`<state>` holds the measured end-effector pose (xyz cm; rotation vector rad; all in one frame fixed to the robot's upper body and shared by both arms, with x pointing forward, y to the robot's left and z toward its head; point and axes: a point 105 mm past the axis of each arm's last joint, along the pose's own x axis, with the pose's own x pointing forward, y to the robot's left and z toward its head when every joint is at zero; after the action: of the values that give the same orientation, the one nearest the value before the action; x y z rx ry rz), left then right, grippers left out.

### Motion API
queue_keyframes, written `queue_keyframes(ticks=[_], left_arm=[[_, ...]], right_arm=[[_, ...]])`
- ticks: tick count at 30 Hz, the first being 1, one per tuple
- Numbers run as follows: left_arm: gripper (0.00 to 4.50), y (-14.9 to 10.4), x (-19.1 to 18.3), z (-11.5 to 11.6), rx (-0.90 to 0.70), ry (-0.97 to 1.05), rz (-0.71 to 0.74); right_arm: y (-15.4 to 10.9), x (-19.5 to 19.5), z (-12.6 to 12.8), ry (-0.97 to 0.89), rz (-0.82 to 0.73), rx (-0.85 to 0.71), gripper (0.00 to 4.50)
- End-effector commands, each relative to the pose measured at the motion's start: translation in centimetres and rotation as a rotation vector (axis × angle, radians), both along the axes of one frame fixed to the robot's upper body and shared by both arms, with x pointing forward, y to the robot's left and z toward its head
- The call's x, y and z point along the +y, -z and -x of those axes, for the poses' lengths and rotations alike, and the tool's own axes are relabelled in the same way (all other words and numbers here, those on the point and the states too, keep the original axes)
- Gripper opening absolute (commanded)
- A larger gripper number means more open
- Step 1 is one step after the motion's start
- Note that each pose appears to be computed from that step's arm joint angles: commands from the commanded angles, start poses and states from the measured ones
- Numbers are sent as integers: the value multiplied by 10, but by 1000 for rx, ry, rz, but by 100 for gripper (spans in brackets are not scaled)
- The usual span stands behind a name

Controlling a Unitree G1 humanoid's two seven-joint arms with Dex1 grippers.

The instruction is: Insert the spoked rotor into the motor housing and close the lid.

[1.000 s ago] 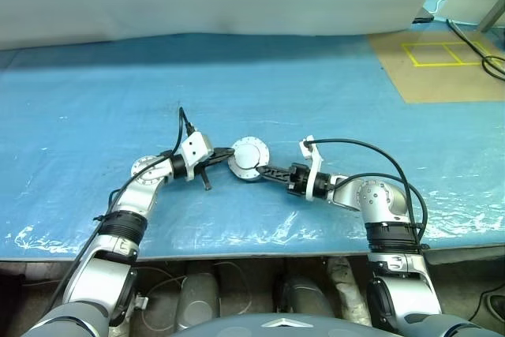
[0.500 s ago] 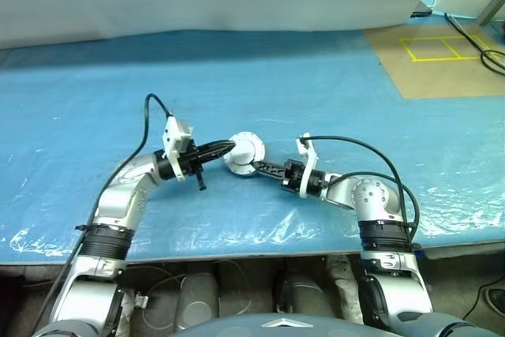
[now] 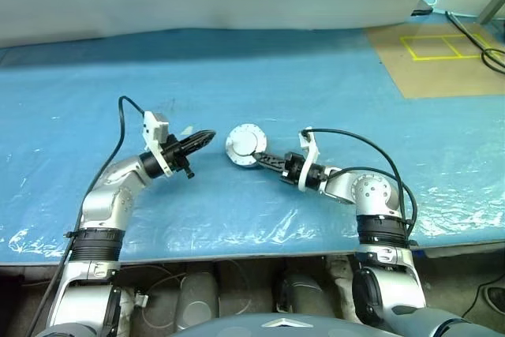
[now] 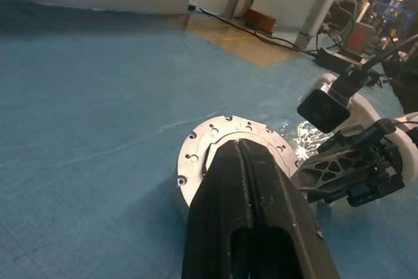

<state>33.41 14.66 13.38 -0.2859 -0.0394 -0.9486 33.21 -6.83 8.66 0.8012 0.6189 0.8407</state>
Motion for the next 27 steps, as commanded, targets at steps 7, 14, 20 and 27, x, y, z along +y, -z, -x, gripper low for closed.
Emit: queue_keyframes(ticks=[7, 14, 20, 27], left_arm=[[0, -14, 13, -2, 172, -26, 233], [57, -34, 18, 11, 288, 98, 537], [263, -46, 17, 24, 380, 217, 746], [447, -48, 4, 25, 407, 258, 782]], right_arm=[[-93, 18, -2, -71, -246, -216, 119], [-132, 35, 13, -159, -308, -305, 119], [-138, 40, 20, -197, -314, -306, 119], [-136, 43, 25, -221, -310, -290, 119]])
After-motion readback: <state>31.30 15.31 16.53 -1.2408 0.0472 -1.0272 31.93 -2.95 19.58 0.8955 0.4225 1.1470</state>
